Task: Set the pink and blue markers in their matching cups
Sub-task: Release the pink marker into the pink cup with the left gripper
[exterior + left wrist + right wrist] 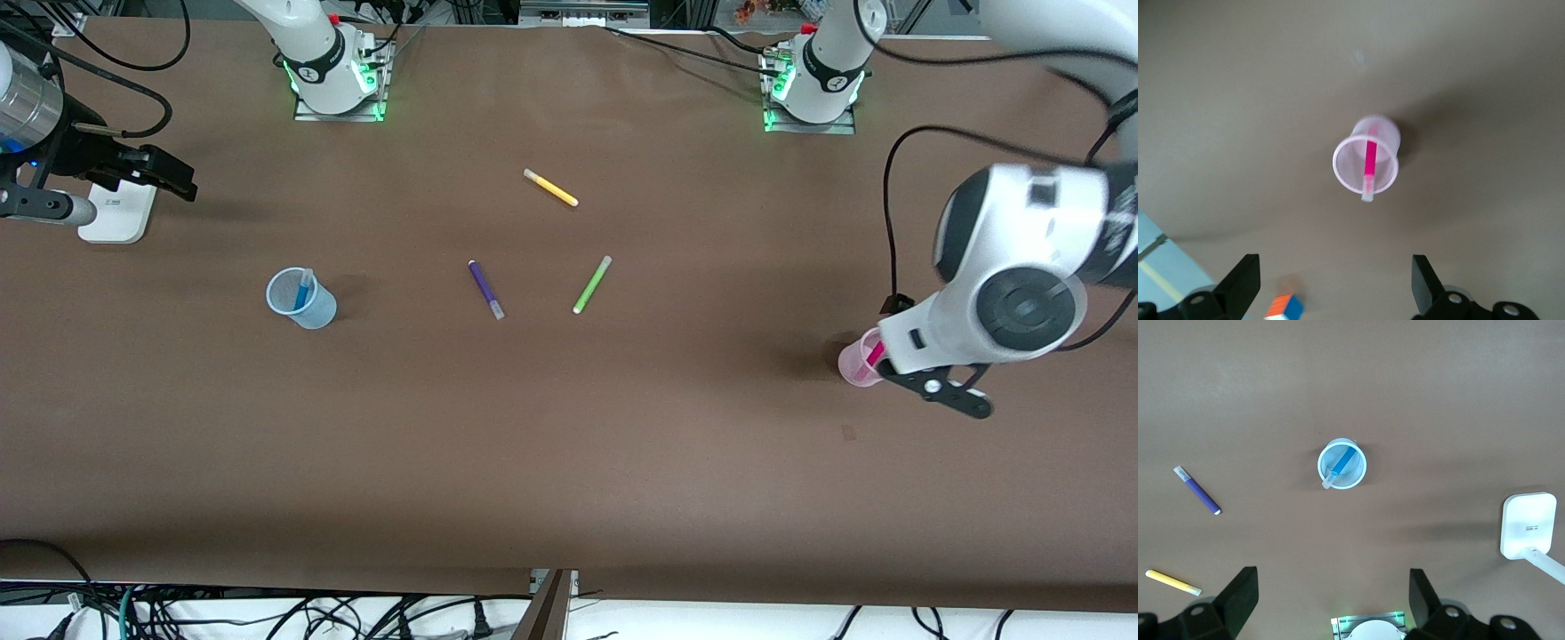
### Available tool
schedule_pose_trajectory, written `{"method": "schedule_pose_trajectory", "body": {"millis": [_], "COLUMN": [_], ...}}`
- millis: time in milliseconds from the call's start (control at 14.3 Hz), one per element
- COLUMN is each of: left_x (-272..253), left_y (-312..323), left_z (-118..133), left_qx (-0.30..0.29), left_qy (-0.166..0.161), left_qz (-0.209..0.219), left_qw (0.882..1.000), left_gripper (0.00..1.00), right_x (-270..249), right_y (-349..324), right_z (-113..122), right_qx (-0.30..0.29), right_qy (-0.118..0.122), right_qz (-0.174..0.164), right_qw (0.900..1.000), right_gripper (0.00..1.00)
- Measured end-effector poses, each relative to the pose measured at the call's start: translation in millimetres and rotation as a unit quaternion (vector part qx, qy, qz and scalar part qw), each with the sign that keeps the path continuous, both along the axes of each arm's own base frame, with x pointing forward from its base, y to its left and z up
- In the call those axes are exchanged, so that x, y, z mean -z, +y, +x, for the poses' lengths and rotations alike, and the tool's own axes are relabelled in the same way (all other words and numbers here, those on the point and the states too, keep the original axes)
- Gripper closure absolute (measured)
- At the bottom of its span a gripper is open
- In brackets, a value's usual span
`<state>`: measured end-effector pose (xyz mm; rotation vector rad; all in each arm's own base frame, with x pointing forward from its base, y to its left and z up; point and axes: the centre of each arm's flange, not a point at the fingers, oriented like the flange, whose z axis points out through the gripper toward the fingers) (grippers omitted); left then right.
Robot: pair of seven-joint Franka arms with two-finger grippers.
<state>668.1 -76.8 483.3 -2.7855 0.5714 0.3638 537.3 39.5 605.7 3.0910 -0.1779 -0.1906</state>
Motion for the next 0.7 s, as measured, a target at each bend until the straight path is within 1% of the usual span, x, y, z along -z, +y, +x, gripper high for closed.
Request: {"method": "schedule_pose_trajectory", "body": {"millis": [140,350,421,491,561,631,701], "left_x": [-47.8,-98.6,-103.9,-103.3,-98.6,-93.0,-88.6], "left_y": [2.5,29.9,43.5,58.1,71.8,83.7,91.4], "left_z": [-10.3,-27.7,-30.6,-31.7,-34.5,-42.6,-56.6], "left_qx": [-0.025,-0.062,-0.078,-0.094,-0.108,-0.119,-0.126], "left_qy": [-0.037,-0.069,-0.078,-0.098,-0.125,-0.147,-0.157], "left_qz": [-0.031,-0.081,-0.094,-0.112,-0.131,-0.143,-0.147], "left_qw": [0.999,0.992,0.989,0.984,0.978,0.972,0.968], "left_gripper": [0.00,0.00,0.00,0.00,0.00,0.00,0.00], "right_x": [-0.2,-2.3,-3.9,-4.9,-5.0,-4.9,-4.7], "right_y": [-0.3,-1.0,-0.9,-1.0,-1.3,-1.6,-1.8], "right_z": [0.2,0.5,0.7,0.8,0.9,1.0,1.1], "right_qx": [0.000,0.001,0.001,0.001,0.001,0.001,0.002], "right_qy": [0.000,-0.003,-0.004,-0.006,-0.006,-0.006,-0.005], "right_qz": [0.000,0.000,0.000,0.000,0.000,0.000,0.000], "right_qw": [1.000,1.000,1.000,1.000,1.000,1.000,1.000], "right_gripper": [0.00,0.00,0.00,0.00,0.00,0.00,0.00]}}
